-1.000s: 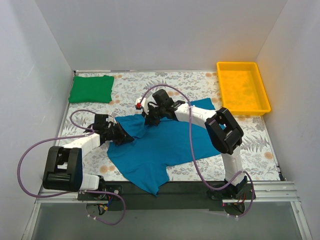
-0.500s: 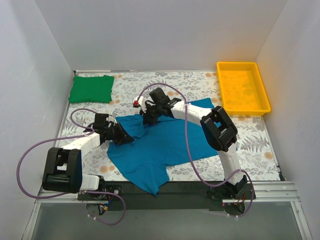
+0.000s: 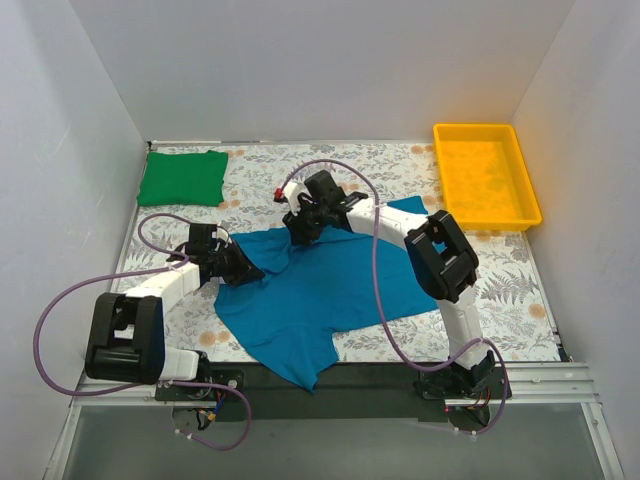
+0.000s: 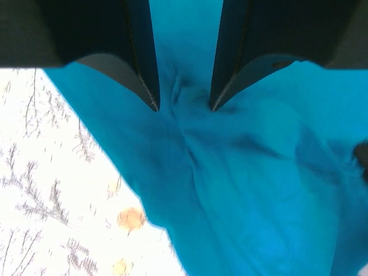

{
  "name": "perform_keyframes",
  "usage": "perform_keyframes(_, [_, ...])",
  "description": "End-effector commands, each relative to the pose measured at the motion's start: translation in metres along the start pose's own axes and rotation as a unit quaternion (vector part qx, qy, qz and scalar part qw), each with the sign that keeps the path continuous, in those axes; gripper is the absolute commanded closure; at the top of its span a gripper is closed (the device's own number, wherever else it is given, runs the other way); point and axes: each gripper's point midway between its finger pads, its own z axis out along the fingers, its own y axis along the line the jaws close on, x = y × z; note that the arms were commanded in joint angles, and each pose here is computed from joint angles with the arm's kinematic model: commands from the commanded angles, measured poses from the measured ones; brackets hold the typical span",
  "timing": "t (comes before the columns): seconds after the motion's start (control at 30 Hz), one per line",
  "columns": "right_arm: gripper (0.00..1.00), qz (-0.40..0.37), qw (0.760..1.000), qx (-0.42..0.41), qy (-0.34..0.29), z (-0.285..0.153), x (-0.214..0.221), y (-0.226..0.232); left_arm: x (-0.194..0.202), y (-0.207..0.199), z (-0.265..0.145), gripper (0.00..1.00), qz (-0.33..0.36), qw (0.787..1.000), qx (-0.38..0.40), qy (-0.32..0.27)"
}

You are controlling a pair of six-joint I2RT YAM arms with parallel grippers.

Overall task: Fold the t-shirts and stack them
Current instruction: Fold the tshirt

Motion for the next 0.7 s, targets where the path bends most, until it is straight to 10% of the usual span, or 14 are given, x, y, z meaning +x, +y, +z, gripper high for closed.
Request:
perform_keyframes(0.0, [0.54, -0.021, 0.998, -0.038, -0.043, -0.039, -0.018, 0.006, -0.015, -0.008, 0.001, 1.00, 0.013, 1.000, 0.000, -0.020])
perform_keyframes(0.67, [0.55, 0.021, 0.996, -0.085, -0.004, -0.002, 0.008, 0.027, -0.016, -0.010, 0.002, 1.00, 0.018, 1.000, 0.006, -0.018])
